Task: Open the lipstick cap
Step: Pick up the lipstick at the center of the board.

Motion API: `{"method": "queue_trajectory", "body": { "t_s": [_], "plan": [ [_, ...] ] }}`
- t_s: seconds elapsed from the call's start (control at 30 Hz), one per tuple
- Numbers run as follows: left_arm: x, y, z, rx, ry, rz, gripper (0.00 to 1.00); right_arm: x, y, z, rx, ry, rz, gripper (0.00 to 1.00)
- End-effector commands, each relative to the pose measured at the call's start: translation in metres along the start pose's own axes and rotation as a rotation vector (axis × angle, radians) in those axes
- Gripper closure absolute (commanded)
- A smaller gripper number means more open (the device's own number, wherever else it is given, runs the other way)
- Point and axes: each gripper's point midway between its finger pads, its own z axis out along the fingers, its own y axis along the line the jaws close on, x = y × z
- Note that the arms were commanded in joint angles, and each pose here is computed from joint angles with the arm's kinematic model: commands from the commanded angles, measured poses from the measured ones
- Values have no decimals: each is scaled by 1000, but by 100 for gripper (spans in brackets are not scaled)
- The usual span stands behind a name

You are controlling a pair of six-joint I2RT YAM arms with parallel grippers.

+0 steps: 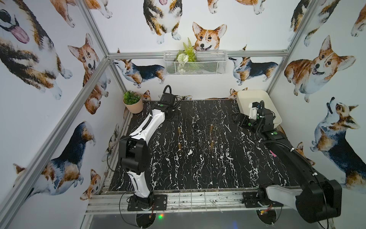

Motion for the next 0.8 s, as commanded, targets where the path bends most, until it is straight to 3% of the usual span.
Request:
{"method": "queue_trajectory", "body": {
  "t_s": [0.0,0.2,0.47,0.77],
  "plan": [
    [21,-4,14,-11,124,17,28,23,21,3,-46,104,-15,3],
    [29,-8,39,-16,202,16,43,43,41,14,-103,157,-11,5],
    [47,-16,48,-32,296,45,49,59,30,32,-83,195,-8,7],
    [60,-11,54,-55,314,36,53,65,21,34,-62,186,12,8]
  ]
}}
